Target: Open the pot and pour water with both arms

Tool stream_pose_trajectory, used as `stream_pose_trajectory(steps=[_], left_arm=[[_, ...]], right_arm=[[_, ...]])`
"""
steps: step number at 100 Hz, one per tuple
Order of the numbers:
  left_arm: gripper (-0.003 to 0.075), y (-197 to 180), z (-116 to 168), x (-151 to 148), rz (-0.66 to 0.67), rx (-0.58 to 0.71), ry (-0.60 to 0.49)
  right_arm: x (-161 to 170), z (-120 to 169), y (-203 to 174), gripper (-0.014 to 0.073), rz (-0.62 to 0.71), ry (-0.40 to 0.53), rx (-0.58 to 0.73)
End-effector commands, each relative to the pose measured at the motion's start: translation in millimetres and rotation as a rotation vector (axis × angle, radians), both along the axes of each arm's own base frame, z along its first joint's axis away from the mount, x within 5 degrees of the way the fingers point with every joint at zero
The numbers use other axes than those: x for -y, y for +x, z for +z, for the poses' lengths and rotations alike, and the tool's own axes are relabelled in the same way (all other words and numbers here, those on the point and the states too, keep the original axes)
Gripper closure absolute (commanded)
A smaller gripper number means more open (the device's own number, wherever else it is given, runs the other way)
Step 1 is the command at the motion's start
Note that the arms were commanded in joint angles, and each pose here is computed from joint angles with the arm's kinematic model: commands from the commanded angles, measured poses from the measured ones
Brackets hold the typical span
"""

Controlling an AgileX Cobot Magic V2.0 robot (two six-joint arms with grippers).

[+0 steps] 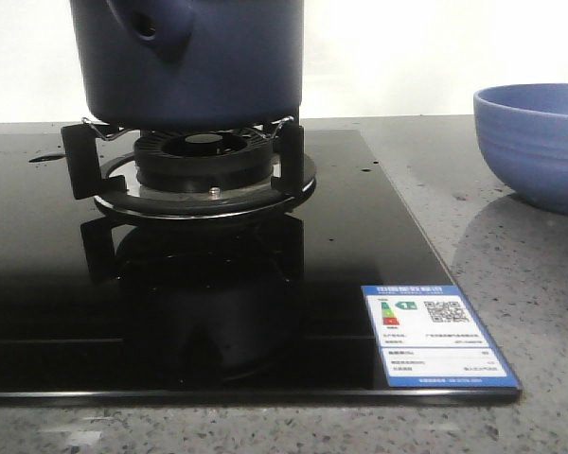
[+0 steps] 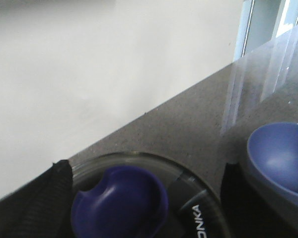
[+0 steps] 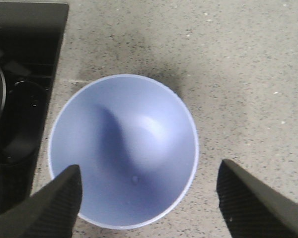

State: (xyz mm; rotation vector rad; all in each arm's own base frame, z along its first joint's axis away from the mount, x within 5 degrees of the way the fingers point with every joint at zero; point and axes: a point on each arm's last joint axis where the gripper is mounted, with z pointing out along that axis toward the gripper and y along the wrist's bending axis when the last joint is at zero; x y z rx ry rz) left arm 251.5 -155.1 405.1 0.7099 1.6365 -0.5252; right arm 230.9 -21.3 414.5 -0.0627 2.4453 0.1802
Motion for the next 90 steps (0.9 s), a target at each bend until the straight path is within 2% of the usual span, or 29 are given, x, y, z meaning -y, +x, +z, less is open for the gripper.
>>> stream_pose_trajectory(steps=[1, 10, 17, 24, 27, 37, 43, 49, 62, 71, 90], left_arm=[[0.0155, -26, 42, -14, 0.017, 0.117, -0.092], [0.0176, -44, 60, -31, 0.045, 0.187, -0.112], [0.0253, -55, 70, -46, 0.089, 0.236, -0.121], [0.0391, -64, 75, -63, 0.150, 0.265, -0.136], [0.0475, -69, 76, -70, 0.178, 0.280, -0.140], [0.0739, -78, 70, -91, 0.273, 0.282, -0.146], [0.0741, -82, 60, -101, 0.325, 0.253, -0.159], [0.0741, -93, 51, -114, 0.396, 0.242, -0.186], [0.0741, -117, 17, -138, 0.583, 0.242, -0.251], [0.0741, -132, -13, -147, 0.674, 0.236, -0.250], [0.0741, -162, -74, -148, 0.699, 0.195, -0.254]], right_arm=[[-4, 19, -6, 0.0084, 0.002, 0.029, 0.100], [-8, 22, -8, 0.0092, 0.019, 0.071, 0.125], [-13, 29, -10, 0.0145, 0.029, 0.118, 0.182], [-19, 38, -15, 0.0246, 0.039, 0.186, 0.278], [-22, 42, -18, 0.0301, 0.056, 0.203, 0.331], [-29, 47, -30, 0.0545, 0.079, 0.282, 0.520], [-31, 49, -40, 0.0668, 0.078, 0.275, 0.648], [-31, 41, -48, 0.0656, 0.059, 0.278, 0.731], [-31, 18, -74, 0.0657, 0.055, 0.154, 0.866], [-33, -7, -92, 0.0657, 0.067, 0.087, 0.892], [-34, -72, -121, 0.0657, 0.024, 0.044, 0.858]])
